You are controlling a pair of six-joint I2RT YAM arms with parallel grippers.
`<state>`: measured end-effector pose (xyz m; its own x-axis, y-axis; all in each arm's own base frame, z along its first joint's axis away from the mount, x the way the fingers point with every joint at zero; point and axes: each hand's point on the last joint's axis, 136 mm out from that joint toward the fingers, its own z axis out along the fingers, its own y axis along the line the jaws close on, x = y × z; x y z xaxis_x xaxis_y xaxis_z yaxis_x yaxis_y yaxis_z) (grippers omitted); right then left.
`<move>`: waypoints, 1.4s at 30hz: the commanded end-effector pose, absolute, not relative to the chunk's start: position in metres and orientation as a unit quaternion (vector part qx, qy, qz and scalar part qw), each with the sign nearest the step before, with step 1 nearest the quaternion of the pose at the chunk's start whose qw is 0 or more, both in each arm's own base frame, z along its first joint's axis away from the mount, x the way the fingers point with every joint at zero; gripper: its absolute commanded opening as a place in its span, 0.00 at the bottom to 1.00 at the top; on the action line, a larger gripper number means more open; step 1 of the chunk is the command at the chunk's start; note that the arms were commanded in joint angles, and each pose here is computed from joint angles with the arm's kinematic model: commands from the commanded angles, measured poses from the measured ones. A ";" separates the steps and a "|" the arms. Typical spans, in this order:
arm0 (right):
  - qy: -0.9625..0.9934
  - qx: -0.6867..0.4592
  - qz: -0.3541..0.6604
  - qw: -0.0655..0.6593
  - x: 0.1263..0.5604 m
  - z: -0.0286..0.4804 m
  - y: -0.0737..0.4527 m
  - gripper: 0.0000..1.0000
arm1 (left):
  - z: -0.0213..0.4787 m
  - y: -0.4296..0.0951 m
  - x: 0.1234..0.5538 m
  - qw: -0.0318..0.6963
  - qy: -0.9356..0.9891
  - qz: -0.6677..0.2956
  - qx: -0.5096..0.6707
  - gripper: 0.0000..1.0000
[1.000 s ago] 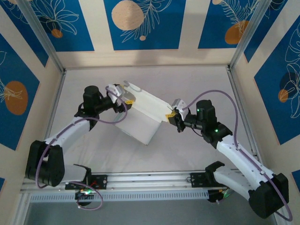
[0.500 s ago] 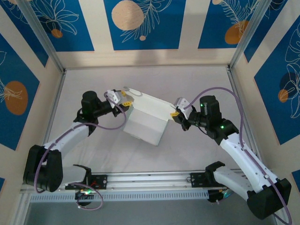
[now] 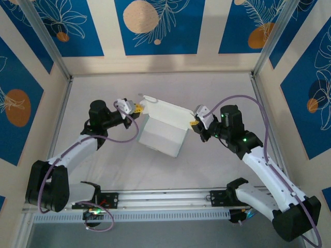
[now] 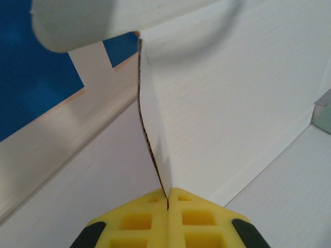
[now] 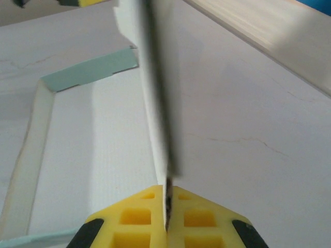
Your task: Fold the paper box
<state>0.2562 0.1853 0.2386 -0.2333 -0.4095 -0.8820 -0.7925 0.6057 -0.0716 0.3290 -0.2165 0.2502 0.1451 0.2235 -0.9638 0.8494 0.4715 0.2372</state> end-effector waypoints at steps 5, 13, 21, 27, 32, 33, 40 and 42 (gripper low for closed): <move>0.838 -0.210 0.173 0.473 0.306 0.227 0.180 0.00 | 0.271 -0.238 0.314 0.659 0.586 -0.245 0.403 0.00; 0.841 -0.100 0.090 0.524 0.335 0.214 0.209 0.00 | 0.242 -0.255 0.319 0.681 0.640 -0.149 0.324 0.00; 0.839 -0.094 0.083 0.529 0.337 0.196 0.230 0.00 | 0.220 -0.239 0.327 0.709 0.660 -0.102 0.228 0.00; 0.832 -0.103 0.109 0.534 0.334 0.175 0.225 0.00 | 0.186 -0.245 0.318 0.708 0.653 -0.147 0.223 0.00; 0.834 -0.081 0.123 0.532 0.332 0.154 0.220 0.00 | 0.161 -0.253 0.315 0.692 0.667 -0.173 0.217 0.00; 0.836 -0.075 0.123 0.530 0.331 0.149 0.218 0.00 | 0.157 -0.255 0.315 0.689 0.668 -0.173 0.221 0.00; 0.834 -0.037 0.082 0.545 0.331 0.129 0.212 0.00 | 0.142 -0.268 0.313 0.675 0.677 -0.175 0.236 0.00; 0.835 -0.034 0.070 0.545 0.329 0.122 0.213 0.00 | 0.137 -0.266 0.313 0.671 0.684 -0.170 0.230 0.00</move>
